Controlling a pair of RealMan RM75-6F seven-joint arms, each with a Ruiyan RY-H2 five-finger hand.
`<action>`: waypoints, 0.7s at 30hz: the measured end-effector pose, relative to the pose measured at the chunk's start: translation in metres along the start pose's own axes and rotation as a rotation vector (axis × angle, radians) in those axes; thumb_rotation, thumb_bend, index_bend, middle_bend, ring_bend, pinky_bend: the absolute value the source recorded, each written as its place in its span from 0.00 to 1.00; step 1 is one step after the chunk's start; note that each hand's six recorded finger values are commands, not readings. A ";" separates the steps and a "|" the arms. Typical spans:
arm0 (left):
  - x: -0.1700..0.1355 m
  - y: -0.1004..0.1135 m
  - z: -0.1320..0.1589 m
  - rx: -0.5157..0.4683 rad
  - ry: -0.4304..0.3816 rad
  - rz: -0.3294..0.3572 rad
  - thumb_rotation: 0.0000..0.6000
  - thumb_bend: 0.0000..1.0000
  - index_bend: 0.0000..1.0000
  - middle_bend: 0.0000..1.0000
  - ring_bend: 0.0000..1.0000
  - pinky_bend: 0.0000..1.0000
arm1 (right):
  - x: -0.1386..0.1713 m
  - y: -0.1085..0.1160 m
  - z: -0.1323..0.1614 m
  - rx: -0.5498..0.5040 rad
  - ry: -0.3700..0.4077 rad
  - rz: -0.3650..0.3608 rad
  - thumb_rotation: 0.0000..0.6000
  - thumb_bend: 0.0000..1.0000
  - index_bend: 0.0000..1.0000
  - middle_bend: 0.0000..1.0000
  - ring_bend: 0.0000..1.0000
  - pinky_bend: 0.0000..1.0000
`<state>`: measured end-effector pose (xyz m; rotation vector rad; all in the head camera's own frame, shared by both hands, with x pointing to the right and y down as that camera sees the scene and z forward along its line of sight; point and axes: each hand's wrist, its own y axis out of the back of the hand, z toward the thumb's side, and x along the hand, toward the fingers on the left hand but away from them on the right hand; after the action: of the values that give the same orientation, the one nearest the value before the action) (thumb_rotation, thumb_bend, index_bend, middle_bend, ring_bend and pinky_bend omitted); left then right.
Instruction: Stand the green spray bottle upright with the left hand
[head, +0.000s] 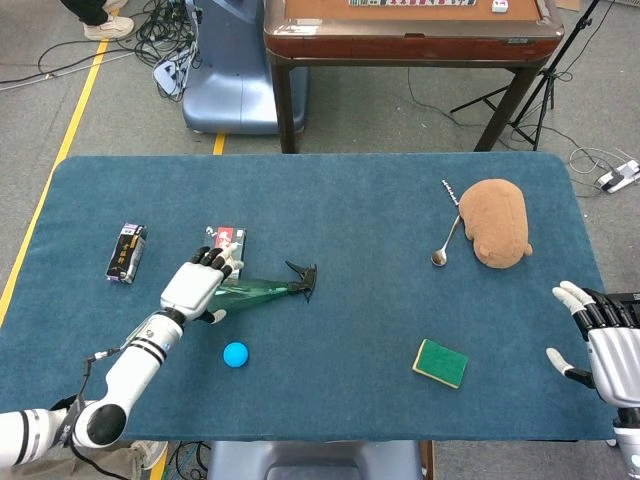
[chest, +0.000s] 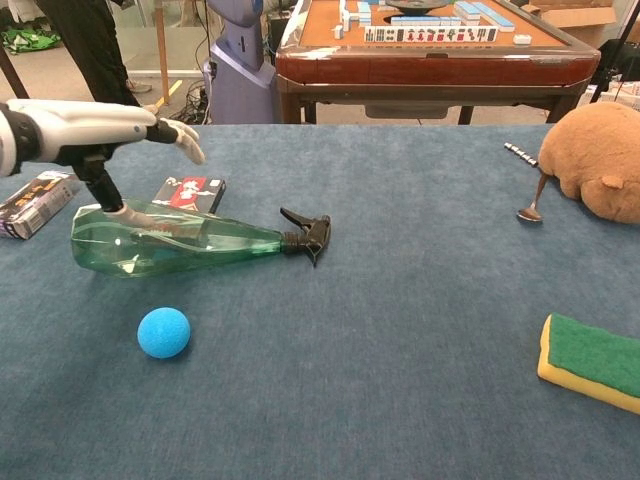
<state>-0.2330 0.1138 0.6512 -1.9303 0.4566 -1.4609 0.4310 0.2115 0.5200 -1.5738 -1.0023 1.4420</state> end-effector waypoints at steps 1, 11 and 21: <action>0.005 -0.002 0.004 0.004 0.004 -0.012 1.00 0.26 0.18 0.00 0.00 0.00 | 0.000 0.000 0.000 -0.001 0.001 0.001 1.00 0.19 0.19 0.18 0.12 0.18; 0.038 -0.020 0.043 0.058 0.026 -0.071 1.00 0.26 0.21 0.00 0.00 0.00 | 0.001 0.000 0.000 -0.001 0.000 0.005 1.00 0.19 0.19 0.18 0.12 0.18; 0.059 -0.028 0.052 0.096 0.100 -0.088 1.00 0.26 0.24 0.00 0.00 0.00 | 0.003 0.002 -0.002 0.001 -0.009 0.005 1.00 0.19 0.19 0.18 0.12 0.18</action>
<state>-0.1690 0.1122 0.7046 -1.8282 0.3444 -1.6120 0.4335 0.2131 0.5173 -1.5718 -1.0035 1.4542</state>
